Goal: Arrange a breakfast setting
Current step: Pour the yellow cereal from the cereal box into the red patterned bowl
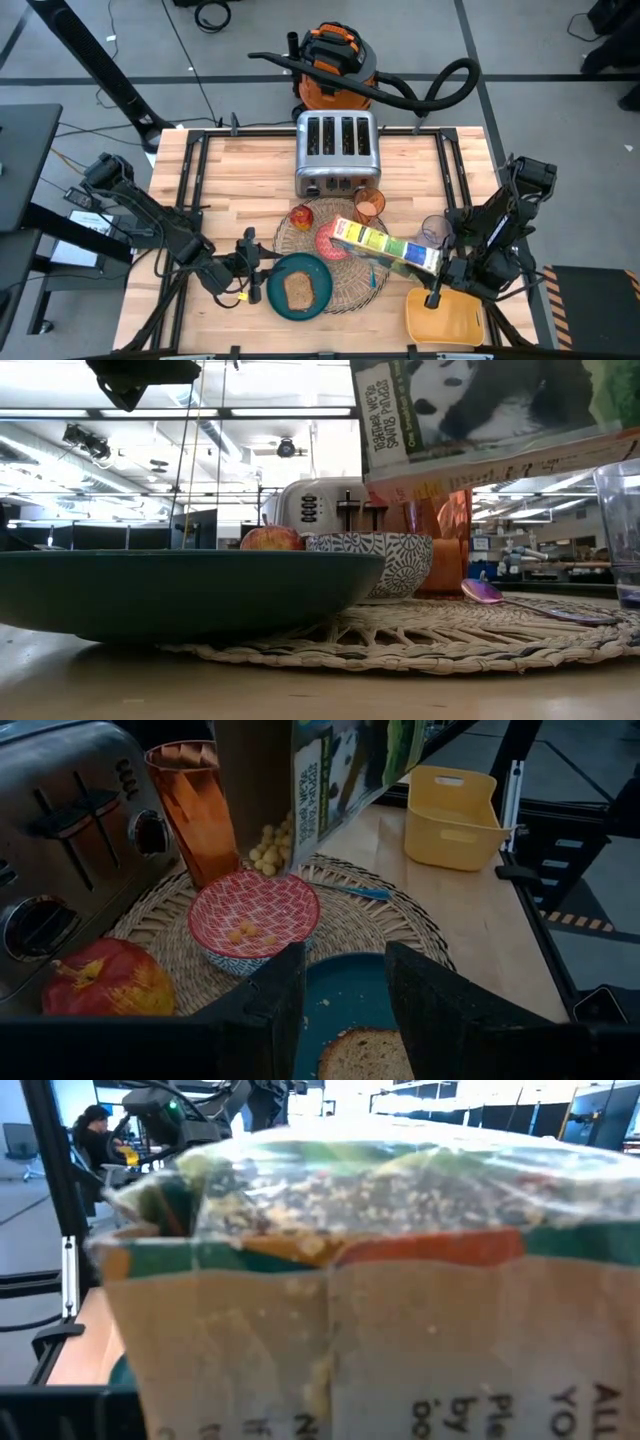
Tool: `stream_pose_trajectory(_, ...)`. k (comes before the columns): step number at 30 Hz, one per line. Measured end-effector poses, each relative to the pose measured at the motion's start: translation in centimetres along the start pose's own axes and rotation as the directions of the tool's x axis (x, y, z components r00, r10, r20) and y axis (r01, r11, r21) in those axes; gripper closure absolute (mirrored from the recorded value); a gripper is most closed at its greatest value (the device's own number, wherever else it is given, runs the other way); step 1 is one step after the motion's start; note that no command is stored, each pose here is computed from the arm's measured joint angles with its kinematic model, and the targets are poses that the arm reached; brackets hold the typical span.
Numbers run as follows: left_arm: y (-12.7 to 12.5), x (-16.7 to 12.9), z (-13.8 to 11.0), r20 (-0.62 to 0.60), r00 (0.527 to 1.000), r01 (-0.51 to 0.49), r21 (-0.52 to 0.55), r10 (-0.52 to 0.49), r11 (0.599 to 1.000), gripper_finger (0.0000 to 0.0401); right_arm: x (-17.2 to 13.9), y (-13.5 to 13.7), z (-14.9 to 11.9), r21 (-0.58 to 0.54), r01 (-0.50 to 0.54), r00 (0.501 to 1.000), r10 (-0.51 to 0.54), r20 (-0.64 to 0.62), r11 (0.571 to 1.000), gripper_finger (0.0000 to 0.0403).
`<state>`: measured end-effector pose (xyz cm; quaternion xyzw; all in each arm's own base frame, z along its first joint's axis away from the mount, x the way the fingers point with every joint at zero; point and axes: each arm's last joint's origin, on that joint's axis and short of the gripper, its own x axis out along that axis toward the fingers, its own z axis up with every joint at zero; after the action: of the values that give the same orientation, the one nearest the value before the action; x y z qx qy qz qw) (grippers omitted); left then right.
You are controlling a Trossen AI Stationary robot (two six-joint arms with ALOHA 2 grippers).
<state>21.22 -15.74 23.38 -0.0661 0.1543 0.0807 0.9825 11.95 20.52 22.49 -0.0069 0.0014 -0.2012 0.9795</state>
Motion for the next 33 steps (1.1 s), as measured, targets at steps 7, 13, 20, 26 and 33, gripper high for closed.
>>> stream_pose_trajectory(7, 0.0, 0.0, 0.0, 0.0, 1.0, 0.0, -0.002, 0.0, 1.0, 0.0255, -0.1, -0.1, 0.2, 0.008, -0.003, 1.0, 0.003, 0.0, 1.0, 0.0227)
stream_pose_trajectory(13, 0.0, 0.0, 0.0, 0.001, 1.0, -0.001, -0.018, 0.001, 1.0, 0.0255, 0.9, 0.4, 1.4, 0.001, 0.036, 0.999, -0.036, 0.0, 0.999, 0.0227)
stream_pose_trajectory(20, 0.0, 0.0, 0.1, 0.004, 1.0, 0.001, -0.024, -0.001, 1.0, 0.0255, 0.9, 0.4, 1.3, -0.06, 0.039, 0.999, -0.039, -0.001, 0.997, 0.0227)
stream_pose_trajectory(26, 0.0, 0.0, 0.1, 0.006, 1.0, 0.002, -0.025, -0.002, 1.0, 0.0255, 0.4, 0.0, -0.5, -0.078, 0.019, 1.0, -0.019, -0.001, 0.997, 0.0227)
stream_pose_trajectory(33, 0.0, 0.0, 0.1, 0.006, 1.0, 0.002, -0.028, -0.002, 1.0, 0.0255, 0.4, 0.4, 0.4, -0.019, 0.016, 1.0, -0.016, 0.0, 1.0, 0.0227)
